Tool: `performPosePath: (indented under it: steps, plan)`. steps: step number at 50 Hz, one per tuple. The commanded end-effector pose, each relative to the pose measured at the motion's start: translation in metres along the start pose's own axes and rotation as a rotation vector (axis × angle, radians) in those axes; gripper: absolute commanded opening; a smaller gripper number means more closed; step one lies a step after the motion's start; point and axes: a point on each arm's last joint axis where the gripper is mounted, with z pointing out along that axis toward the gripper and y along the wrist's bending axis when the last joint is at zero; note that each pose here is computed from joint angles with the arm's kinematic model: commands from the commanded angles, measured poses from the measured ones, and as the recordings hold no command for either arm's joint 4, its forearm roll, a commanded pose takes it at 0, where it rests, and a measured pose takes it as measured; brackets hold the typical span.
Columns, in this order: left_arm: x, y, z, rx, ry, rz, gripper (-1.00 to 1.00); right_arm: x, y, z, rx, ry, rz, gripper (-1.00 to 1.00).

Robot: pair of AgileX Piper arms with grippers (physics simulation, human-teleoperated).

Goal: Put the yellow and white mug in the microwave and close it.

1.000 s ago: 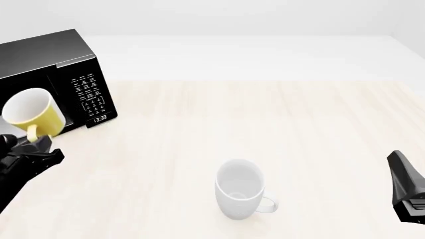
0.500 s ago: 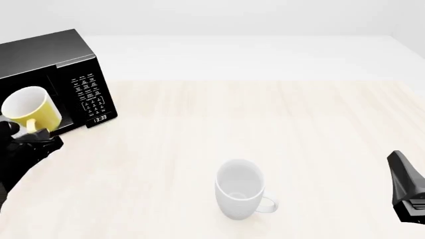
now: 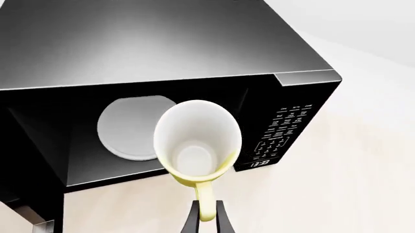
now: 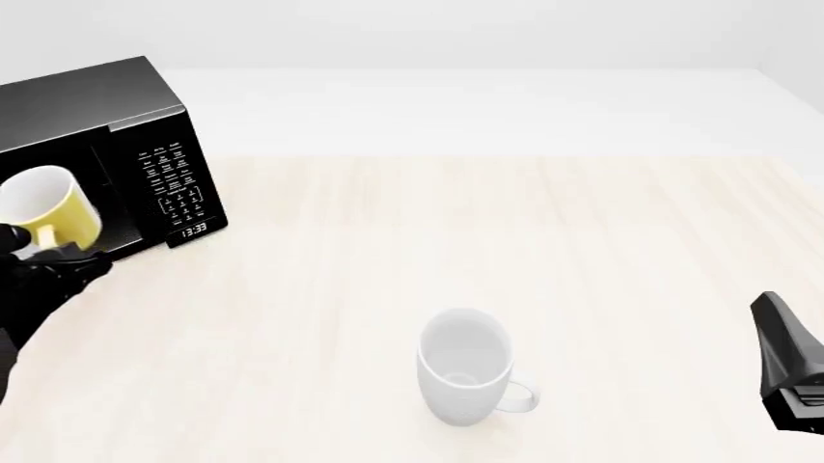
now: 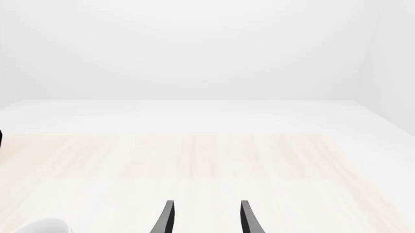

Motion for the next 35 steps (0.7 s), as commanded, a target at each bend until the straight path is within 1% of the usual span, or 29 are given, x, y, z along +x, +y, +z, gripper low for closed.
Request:
performPosePath:
  steps: [1, 11, 35]
  plan:
    - [-0.001, 0.007, 0.008, -0.028, -0.005, 0.002, -1.0, 0.0, 0.0, 0.0, 0.0, 0.0, 0.0, 1.0]
    - [0.0, 0.013, 0.013, -0.049, -0.001, -0.004, -1.0, 0.0, 0.0, 0.0, 0.0, 0.0, 0.0, 1.0]
    - [0.002, 0.017, 0.02, -0.065, 0.003, -0.021, -1.0, 0.0, 0.0, 0.0, 0.0, 0.0, 0.0, 1.0]
